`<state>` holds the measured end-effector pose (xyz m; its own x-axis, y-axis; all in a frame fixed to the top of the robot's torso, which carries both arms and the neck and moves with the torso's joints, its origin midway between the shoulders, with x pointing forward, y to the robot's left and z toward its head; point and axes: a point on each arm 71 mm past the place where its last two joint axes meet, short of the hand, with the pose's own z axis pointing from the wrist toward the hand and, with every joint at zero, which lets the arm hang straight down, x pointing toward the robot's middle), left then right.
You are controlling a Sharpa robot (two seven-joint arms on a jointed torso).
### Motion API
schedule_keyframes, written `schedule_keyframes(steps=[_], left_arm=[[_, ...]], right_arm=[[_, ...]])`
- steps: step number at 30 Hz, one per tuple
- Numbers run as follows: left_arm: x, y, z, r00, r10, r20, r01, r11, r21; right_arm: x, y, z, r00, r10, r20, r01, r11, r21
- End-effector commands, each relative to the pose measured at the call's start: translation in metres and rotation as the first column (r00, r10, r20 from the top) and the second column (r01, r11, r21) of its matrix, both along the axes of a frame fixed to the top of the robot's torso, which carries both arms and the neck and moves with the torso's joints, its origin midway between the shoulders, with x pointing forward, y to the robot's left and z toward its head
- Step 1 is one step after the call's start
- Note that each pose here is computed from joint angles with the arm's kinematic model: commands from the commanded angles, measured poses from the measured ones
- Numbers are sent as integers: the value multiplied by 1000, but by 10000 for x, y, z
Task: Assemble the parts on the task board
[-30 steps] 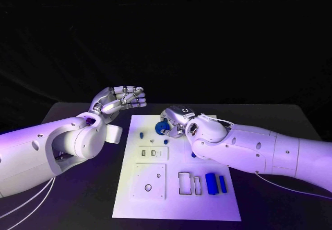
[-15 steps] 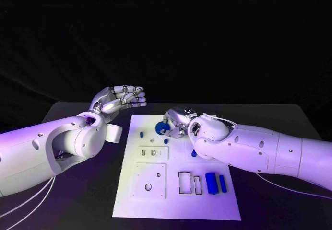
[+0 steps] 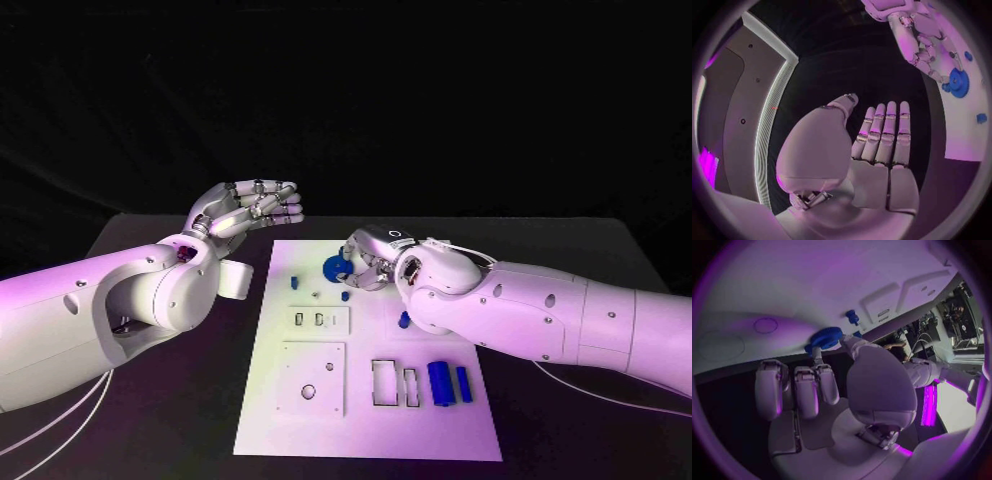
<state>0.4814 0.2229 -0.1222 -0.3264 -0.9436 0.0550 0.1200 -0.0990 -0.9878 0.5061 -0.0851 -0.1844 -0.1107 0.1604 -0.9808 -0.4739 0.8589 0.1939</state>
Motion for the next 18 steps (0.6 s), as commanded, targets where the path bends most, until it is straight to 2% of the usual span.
schedule_keyframes(steps=[1,5,8,11,12,15,18], left_arm=[[-4,-12,12,1000,-14,5,14,1000,-8],[1,4,9,1000,-12,5,12,1000,-7],[9,26,6,1000,-6,5,6,1000,-6],[18,48,1,1000,-1,5,1,1000,-4],[22,56,-1,1000,1,5,-1,1000,-3],[28,63,-5,1000,2,5,-2,1000,-3],[32,51,-12,1000,-1,5,1,1000,-4]], right_arm=[[-30,-41,39,999,-8,34,6,999,40],[-105,-184,125,998,-3,67,-5,994,114],[-171,-387,245,998,5,63,-18,979,203],[-197,-615,336,1000,2,9,-4,964,266],[-198,-725,364,1000,-1,-24,8,958,287],[-197,-956,382,994,24,-110,11,951,308],[-219,-1199,393,988,62,-144,-17,955,297]])
